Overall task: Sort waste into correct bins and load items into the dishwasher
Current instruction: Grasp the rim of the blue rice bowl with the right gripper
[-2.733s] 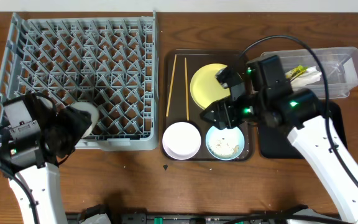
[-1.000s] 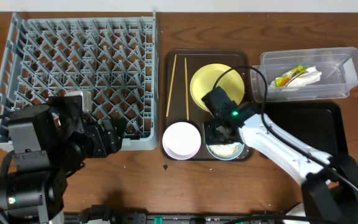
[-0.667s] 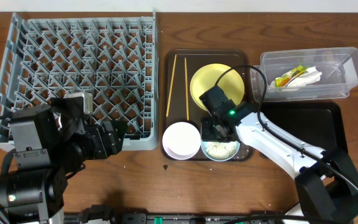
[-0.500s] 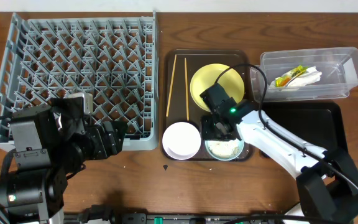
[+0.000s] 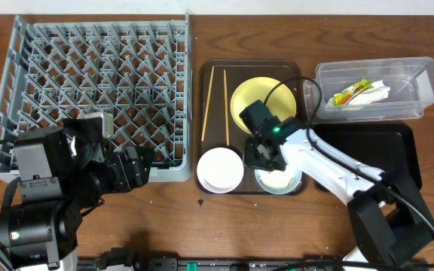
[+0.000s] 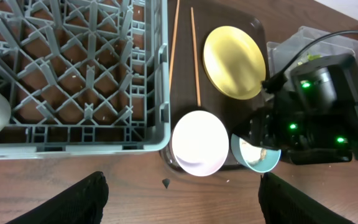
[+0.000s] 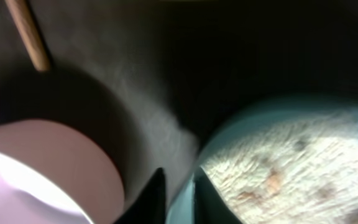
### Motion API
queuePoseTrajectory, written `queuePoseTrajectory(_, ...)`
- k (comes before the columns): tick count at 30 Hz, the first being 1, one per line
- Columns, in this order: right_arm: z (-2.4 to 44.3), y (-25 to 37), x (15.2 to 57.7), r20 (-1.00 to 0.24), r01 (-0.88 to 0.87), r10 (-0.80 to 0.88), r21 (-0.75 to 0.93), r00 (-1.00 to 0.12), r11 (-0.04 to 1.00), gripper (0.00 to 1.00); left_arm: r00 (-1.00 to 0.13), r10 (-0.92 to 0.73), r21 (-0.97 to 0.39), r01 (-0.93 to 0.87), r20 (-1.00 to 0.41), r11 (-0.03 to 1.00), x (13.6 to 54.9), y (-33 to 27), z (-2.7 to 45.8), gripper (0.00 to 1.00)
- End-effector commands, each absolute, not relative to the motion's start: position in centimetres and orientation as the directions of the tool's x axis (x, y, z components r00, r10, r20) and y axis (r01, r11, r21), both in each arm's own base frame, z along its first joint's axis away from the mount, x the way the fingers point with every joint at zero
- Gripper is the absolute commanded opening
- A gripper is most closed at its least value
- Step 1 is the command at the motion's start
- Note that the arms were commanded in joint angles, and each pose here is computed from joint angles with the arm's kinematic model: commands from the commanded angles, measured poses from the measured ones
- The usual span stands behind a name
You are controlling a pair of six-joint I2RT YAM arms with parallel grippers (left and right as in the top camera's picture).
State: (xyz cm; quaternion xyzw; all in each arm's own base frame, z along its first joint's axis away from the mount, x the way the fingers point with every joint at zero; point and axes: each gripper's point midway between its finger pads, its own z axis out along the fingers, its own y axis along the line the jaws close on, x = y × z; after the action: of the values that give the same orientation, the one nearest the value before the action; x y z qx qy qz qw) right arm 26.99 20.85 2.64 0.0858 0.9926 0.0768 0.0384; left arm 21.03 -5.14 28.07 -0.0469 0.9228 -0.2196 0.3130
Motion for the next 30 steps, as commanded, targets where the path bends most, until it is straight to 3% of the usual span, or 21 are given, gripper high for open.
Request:
queuePoseTrajectory(1,2.6,20.6,27.4,-0.090,0.173,0.186,0.132,-0.979,0.976,0.03,-0.800,-0.205,-0.430,0.072,-0.563,0.900,20.9,-5.3,28.3,0.78)
queuePoseTrajectory(13,3.6,17.2,28.8,-0.126,0.057,0.067,0.082,-0.990,0.995,0.01,-0.805,-0.206,-0.432,0.068,-0.556,0.900,20.8,-5.4,28.2,0.79)
queuePoseTrajectory(20,3.6,18.0,28.8,-0.169,0.035,0.043,0.054,-0.985,0.998,0.18,-0.806,-0.206,-0.432,0.068,-0.556,0.900,20.7,-5.4,28.1,0.78)
queuePoseTrajectory(30,2.7,18.0,28.3,-0.151,0.044,0.048,0.029,-0.987,0.999,0.17,-0.813,-0.207,-0.434,0.062,-0.544,0.899,20.5,-5.4,28.0,0.78)
